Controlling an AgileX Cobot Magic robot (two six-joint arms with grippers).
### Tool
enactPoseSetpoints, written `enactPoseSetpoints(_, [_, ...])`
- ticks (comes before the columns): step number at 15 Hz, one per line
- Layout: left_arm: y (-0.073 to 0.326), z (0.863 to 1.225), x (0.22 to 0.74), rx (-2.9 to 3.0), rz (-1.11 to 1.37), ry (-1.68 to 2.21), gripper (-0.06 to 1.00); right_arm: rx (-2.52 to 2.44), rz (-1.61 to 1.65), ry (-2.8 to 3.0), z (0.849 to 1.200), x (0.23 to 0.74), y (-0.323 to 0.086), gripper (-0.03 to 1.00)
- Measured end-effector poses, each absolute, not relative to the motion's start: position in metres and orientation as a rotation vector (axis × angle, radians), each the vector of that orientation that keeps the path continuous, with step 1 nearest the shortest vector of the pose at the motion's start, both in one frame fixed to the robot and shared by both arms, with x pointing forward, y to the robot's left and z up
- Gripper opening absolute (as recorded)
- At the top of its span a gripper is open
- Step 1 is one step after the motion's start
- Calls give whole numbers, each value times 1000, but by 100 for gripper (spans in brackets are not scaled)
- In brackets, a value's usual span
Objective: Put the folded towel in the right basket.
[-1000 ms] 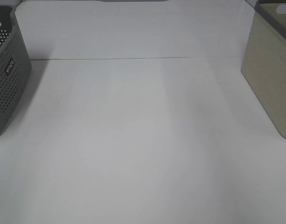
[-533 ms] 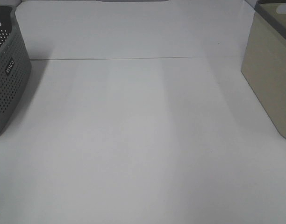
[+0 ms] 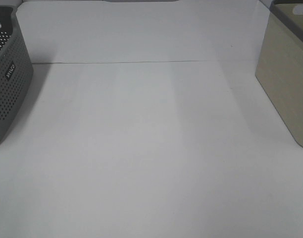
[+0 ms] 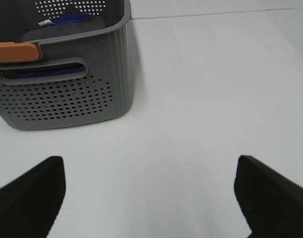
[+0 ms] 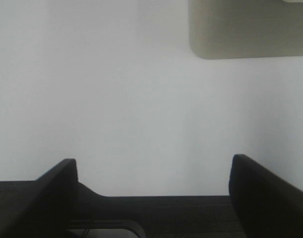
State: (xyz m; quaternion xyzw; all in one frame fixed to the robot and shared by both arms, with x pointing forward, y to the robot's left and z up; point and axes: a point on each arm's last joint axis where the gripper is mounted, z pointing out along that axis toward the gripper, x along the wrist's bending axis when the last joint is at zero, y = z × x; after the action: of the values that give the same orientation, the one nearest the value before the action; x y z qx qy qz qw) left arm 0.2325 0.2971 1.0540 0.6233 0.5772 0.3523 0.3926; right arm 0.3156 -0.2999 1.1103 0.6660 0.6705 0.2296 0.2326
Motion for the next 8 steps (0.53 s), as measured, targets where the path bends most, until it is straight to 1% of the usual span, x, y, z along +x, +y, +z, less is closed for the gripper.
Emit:
enactPoseSetpoints(1, [297, 1054, 233, 1582, 894, 1465, 88, 1810, 638, 1818, 1107, 306, -300, 78])
enactPoseSetpoints(3, [297, 1054, 233, 1582, 894, 1465, 88, 1742, 686, 1744, 1087, 277, -301, 78])
enactPoseSetpoints(6, [297, 1054, 233, 1582, 894, 1465, 88, 1641, 807, 1619, 1062, 252, -299, 78])
enactPoseSetpoints(8, [297, 1054, 233, 1582, 894, 1465, 88, 1599, 866, 1553, 1054, 240, -299, 78])
